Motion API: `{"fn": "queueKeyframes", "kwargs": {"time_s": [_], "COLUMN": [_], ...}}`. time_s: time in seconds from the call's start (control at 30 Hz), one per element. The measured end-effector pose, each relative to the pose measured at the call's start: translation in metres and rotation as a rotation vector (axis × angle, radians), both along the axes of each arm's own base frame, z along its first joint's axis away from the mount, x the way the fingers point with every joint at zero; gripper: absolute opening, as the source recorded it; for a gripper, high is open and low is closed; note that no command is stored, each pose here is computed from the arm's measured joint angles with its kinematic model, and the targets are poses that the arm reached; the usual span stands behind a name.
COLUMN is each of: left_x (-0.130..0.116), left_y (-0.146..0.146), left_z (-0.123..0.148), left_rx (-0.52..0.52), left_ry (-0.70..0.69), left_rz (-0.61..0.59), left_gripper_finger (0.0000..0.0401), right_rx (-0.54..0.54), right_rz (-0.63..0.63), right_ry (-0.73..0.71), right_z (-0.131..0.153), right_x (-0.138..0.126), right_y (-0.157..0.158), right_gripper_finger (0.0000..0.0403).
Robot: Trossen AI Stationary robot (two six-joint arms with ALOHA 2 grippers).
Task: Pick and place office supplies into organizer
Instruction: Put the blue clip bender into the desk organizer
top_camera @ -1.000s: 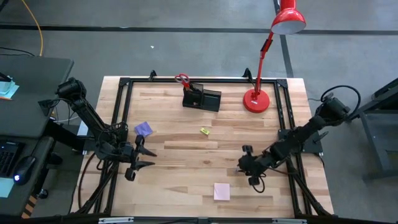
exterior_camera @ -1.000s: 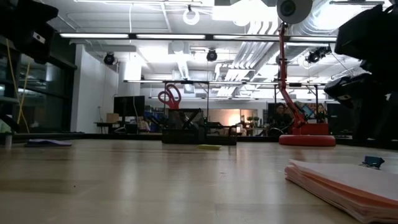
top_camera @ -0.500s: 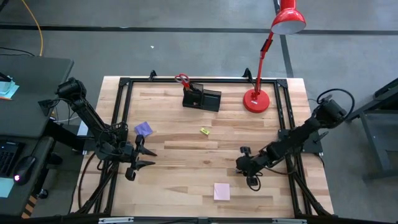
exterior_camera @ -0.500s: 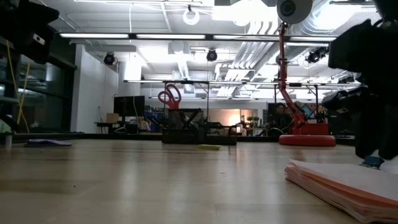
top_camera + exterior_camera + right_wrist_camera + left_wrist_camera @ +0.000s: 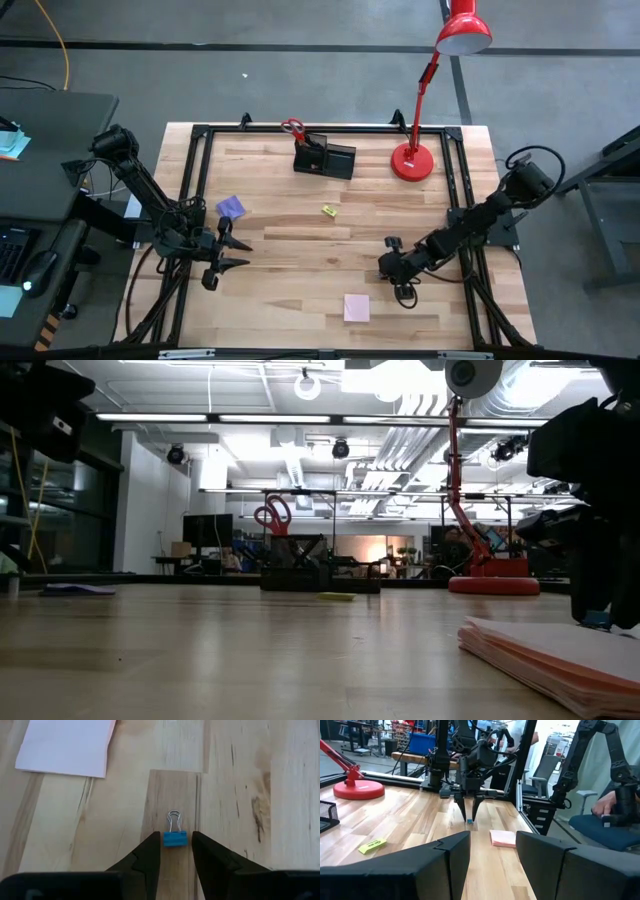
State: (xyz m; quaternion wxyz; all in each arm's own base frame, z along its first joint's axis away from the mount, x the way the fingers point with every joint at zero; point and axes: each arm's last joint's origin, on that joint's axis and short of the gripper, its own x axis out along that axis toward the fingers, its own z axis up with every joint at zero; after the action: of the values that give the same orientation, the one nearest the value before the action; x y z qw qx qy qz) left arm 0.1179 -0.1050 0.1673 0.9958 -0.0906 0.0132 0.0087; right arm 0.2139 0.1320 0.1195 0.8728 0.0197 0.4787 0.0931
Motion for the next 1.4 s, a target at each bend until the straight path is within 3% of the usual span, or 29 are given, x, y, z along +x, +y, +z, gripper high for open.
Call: {"fn": "queueKeyframes", "kwargs": {"time_s": [0.17,0.43,0.77,0.97,1.1,1.23,1.4], "left_x": [0.000,0.000,0.000,0.000,0.000,0.000,0.000], "left_y": [0.000,0.000,0.000,0.001,0.001,0.001,0.000], "left_z": [0.000,-0.003,-0.004,-0.004,-0.004,-0.005,-0.006], "left_rx": [0.002,0.004,-0.002,0.005,0.010,-0.010,-0.014], "left_ry": [0.001,0.025,0.028,0.032,0.031,0.037,0.042], "left_rz": [0.005,0.007,0.010,0.029,0.032,0.016,0.006], "left_gripper_finger": [0.0150,0.0150,0.0150,0.0150,0.0150,0.0150,0.0150], "right_rx": [-0.006,0.015,-0.033,-0.043,0.031,0.039,-0.019], "right_rz": [-0.022,-0.035,-0.072,-0.243,-0.341,-0.433,-0.441], "right_ry": [-0.001,-0.042,-0.178,-0.413,-0.532,-0.585,-0.638], "right_z": [-0.001,-0.004,0.002,0.019,0.031,0.048,0.072], "right_x": [0.001,0.006,0.020,0.044,0.061,0.080,0.117], "right_y": [0.000,0.003,-0.007,-0.027,-0.050,-0.071,-0.094], "right_gripper_finger": [0.0095,0.0025,0.0044,0.0032,0.0039,0.0039,0.0026]}}
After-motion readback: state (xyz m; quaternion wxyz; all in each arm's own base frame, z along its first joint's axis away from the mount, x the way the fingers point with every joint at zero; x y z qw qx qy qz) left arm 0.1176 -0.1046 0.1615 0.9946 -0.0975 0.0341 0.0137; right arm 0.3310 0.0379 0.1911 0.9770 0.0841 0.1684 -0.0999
